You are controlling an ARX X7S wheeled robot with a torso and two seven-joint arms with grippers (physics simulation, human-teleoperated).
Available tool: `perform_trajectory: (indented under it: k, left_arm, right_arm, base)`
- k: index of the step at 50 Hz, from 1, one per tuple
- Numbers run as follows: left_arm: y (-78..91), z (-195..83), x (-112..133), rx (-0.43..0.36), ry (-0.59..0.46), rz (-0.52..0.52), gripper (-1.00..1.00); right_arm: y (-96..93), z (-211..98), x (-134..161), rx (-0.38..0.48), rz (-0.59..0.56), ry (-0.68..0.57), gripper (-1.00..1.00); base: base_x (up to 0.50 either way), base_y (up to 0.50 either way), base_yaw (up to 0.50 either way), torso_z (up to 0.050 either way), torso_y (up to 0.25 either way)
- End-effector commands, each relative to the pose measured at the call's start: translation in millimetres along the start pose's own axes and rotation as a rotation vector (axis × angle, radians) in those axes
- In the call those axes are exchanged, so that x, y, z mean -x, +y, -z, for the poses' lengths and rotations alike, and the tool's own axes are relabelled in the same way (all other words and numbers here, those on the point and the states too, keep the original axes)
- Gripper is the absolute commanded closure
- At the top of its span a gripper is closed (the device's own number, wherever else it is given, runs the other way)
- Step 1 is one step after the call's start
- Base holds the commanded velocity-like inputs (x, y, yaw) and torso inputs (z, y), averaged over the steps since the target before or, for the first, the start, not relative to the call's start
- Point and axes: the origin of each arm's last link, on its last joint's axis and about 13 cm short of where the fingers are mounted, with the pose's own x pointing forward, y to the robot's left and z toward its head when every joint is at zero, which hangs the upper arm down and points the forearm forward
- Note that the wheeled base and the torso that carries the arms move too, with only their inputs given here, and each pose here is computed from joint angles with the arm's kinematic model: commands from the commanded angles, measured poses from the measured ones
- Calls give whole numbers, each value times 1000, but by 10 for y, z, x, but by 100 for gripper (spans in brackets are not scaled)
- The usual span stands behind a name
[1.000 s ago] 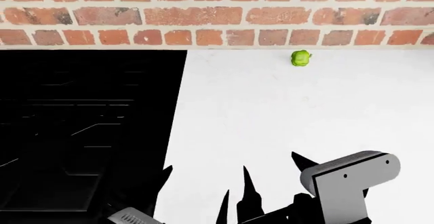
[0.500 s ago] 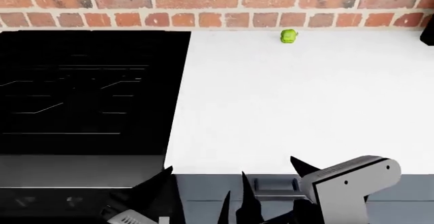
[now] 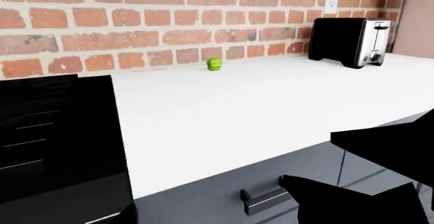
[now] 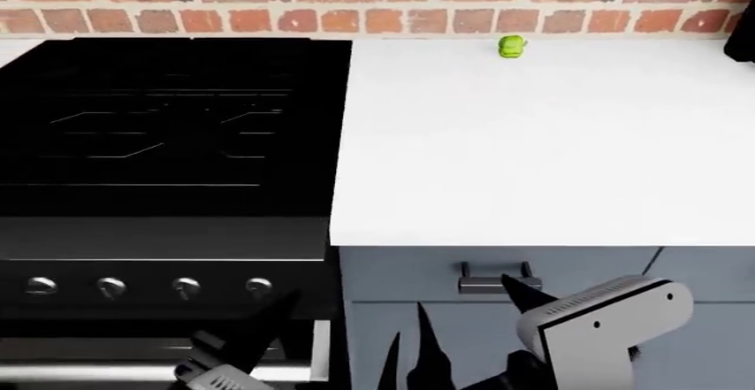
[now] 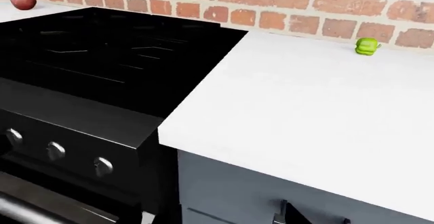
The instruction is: Pick the yogurt and jello cup from the counter and place them in the cabinets closest to them.
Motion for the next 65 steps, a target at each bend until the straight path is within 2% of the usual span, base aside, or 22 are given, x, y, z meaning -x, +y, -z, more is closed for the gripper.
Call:
perform_trajectory:
  k: [1, 10, 26, 65]
  left_arm:
    - [7, 13, -11, 2, 2, -2, -100]
    - [23, 12, -15, 0, 0, -9, -100]
    - [218, -63, -3, -18, -8, -119, -100]
    - [209, -82, 17, -27, -5, -121, -100]
  right_arm:
    - [7, 20, -9, 16, -5, -8, -100]
    - [12, 26, 0, 17, -7, -6, -100]
    - [-11, 32, -8, 8, -15, -5, -100]
    - [-4, 39, -16, 1, -20, -1, -100]
  base:
    - [-1, 500, 0, 0, 0]
    - [-1, 500, 0, 0, 0]
    - [-1, 500, 0, 0, 0]
    - [-1, 500, 0, 0, 0]
